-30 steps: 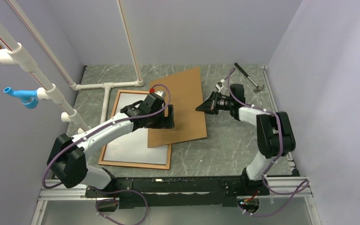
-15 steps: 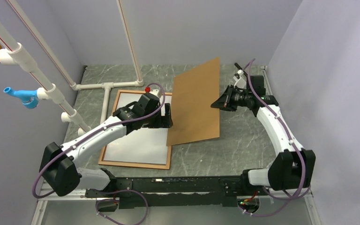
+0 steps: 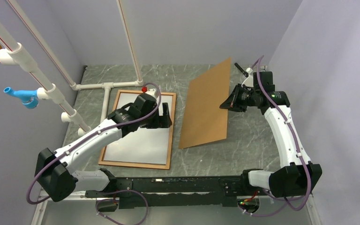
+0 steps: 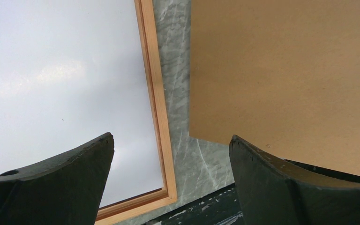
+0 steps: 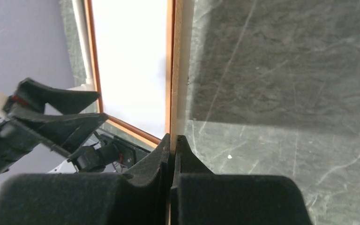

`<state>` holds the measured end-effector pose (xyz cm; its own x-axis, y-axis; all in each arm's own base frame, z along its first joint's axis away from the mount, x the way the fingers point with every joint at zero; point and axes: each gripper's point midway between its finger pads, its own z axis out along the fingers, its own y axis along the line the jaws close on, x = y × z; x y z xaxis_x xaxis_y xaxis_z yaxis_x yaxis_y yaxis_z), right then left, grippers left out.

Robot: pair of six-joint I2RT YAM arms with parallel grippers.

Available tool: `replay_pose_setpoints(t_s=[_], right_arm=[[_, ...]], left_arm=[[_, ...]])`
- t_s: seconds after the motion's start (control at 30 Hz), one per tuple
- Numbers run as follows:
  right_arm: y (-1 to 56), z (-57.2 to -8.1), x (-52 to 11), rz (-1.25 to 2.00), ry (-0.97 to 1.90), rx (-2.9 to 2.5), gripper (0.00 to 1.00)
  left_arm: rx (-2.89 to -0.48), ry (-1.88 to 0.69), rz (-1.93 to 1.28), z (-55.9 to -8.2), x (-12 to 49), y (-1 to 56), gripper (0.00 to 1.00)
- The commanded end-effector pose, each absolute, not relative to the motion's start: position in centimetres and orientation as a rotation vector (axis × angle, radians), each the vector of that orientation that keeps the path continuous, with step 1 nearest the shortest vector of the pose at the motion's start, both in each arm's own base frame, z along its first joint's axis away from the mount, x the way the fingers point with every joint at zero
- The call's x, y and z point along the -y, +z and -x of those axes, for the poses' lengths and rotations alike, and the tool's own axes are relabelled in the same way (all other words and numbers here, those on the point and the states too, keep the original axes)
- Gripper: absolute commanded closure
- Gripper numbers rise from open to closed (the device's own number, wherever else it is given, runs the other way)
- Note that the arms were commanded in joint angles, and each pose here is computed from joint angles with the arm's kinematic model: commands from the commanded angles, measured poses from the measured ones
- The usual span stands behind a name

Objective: Put the photo into the frame
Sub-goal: Turn over the photo frame item at the center of the board.

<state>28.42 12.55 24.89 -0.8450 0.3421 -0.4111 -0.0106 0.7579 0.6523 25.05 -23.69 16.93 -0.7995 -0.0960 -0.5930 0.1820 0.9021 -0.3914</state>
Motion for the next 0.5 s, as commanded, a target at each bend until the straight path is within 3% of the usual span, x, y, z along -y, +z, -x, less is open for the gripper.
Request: replay_pose_setpoints(t_s=[0.0,0.47], right_arm=[[25.9,-28.5,-12.3,-0.265,0.876,-2.42,1.0],[25.0,-29.9,-16.3,-0.227,0.919,-2.477,1.0]], left_arm=[[-2.341,-0.66,-0.034,-25.0,23.7,19.7,0.04],[-2.33,-0.658,-0.037,-24.8,23.5,20.4,0.03]])
